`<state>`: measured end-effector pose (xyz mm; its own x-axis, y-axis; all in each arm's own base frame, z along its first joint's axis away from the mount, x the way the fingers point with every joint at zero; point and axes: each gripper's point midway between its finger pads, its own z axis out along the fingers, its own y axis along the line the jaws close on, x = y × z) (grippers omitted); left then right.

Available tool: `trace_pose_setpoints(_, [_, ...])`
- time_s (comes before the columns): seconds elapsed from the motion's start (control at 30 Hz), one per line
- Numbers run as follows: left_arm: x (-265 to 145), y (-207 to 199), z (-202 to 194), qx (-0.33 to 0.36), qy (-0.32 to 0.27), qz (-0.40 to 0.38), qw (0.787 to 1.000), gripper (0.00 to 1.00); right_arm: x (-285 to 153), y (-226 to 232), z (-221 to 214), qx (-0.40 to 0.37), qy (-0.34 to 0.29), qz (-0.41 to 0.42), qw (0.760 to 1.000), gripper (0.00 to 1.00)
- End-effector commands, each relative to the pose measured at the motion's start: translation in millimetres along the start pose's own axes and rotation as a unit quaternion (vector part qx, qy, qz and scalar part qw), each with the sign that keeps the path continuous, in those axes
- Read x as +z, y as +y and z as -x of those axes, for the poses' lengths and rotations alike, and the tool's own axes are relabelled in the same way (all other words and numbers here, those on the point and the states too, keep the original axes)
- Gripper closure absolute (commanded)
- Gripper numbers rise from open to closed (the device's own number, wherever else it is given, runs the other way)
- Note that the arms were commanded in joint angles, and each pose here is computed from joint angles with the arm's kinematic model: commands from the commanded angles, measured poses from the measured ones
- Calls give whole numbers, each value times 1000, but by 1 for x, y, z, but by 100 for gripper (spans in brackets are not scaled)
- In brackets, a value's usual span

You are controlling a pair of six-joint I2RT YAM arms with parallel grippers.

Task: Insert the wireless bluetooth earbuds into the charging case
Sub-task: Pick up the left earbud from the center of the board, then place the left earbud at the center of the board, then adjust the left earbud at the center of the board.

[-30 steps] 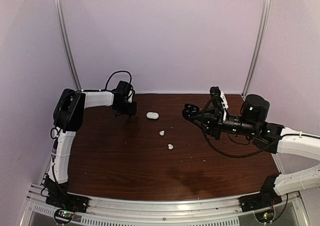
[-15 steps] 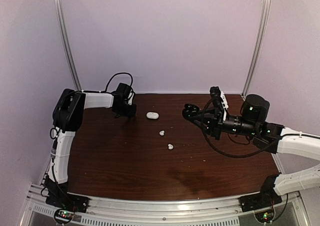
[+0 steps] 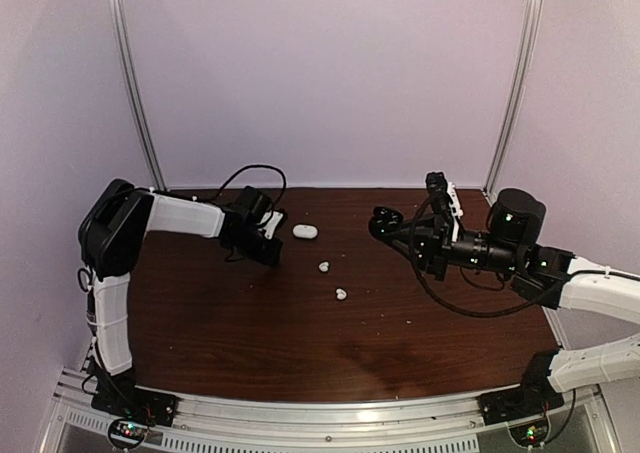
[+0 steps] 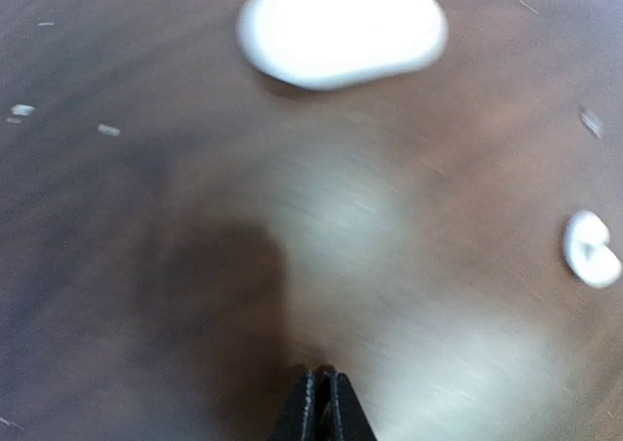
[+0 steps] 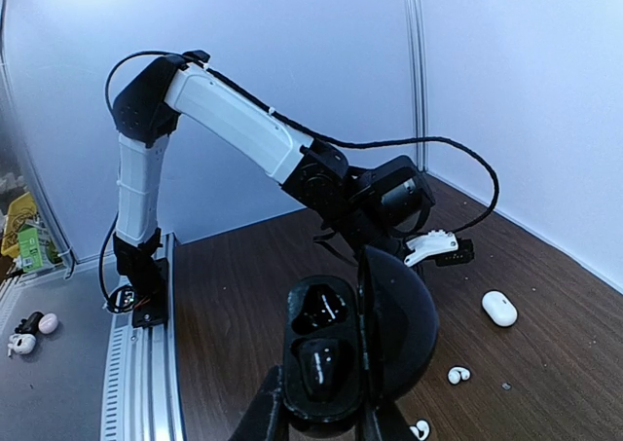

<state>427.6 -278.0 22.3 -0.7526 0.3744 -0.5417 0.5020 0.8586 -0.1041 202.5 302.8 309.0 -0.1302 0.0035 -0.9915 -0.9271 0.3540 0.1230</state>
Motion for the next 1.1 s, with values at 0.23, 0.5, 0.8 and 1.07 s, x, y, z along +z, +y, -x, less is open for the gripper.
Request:
trace_pose_setpoints(0.23, [-43, -111, -129, 143, 137, -106, 974, 92, -9, 2, 9, -5, -9, -5, 1000, 90])
trace_pose_setpoints(0.5, [-81, -95, -71, 167, 52, -34, 984, 65, -7, 1, 6, -4, -6, -4, 1000, 90])
trace_pose_setpoints(0.8, [-118, -99, -80, 103, 14, -61, 993, 53, -7, 0, 5, -10, -2, -7, 1000, 90])
trace_pose_setpoints(1.07, [-118, -120, -138, 60, 58, -108, 991, 84, -7, -1, 2, -7, 1, -9, 1000, 89])
